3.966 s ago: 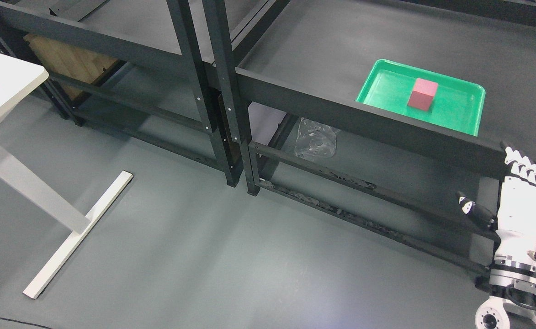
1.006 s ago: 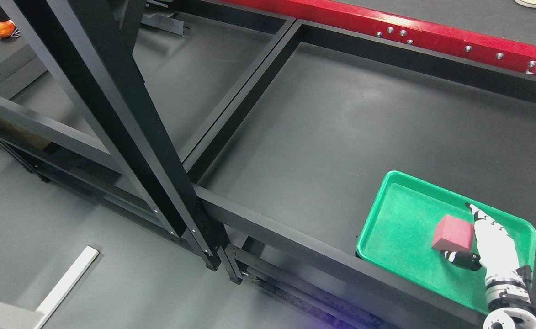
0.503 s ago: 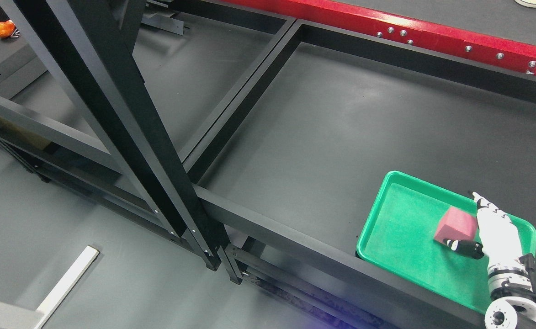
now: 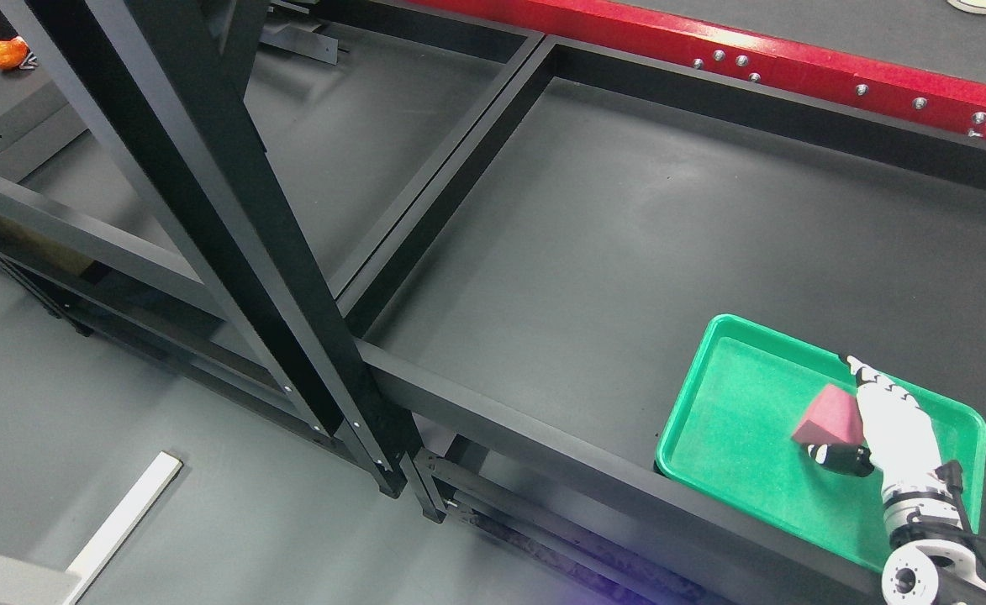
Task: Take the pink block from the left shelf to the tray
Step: 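Close the right hand fingers around the pink cube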
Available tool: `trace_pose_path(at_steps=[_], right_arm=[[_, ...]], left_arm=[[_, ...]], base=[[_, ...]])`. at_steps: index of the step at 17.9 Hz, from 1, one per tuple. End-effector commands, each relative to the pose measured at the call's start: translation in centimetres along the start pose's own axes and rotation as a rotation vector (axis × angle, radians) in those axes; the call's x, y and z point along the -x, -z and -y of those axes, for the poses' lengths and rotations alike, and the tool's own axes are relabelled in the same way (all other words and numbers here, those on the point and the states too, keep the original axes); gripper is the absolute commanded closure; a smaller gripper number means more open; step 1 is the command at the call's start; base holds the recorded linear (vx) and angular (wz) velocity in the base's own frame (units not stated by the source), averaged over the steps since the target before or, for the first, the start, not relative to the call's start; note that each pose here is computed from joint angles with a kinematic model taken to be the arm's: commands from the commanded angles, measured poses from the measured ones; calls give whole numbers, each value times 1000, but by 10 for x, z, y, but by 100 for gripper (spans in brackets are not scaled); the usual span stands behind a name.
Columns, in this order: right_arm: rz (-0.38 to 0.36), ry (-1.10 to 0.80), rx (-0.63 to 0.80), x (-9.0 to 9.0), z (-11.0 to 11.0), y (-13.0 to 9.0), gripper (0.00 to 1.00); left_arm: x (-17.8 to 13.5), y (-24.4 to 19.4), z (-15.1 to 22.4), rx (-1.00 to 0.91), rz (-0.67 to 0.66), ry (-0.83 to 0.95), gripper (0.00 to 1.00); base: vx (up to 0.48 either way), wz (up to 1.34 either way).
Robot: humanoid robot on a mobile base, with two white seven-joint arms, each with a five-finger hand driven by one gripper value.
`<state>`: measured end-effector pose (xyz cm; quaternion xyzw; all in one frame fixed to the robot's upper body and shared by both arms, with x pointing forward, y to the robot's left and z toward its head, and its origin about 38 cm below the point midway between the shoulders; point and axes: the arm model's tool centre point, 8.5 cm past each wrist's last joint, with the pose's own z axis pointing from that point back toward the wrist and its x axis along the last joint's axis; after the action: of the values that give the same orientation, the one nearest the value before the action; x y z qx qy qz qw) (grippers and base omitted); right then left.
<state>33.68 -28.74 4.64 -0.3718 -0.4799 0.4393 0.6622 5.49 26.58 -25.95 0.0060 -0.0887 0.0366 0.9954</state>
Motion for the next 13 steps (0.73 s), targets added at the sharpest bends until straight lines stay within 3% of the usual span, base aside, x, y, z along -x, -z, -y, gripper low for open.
trace_pose_path(at_steps=[1,6,13], right_arm=[[-21,-23,-65,11,-18,6,2],[-33,-23,-77,15,-23,6,7],[-48,-24,-67,20,-19,6,44]], left_arm=[[-7,0,-11,-18,19,-4,0],[-7,0,-11,-18,19,-4,0],[-7,0,-11,-18,19,-4,0]], base=[[0,0],[0,0],[0,0]])
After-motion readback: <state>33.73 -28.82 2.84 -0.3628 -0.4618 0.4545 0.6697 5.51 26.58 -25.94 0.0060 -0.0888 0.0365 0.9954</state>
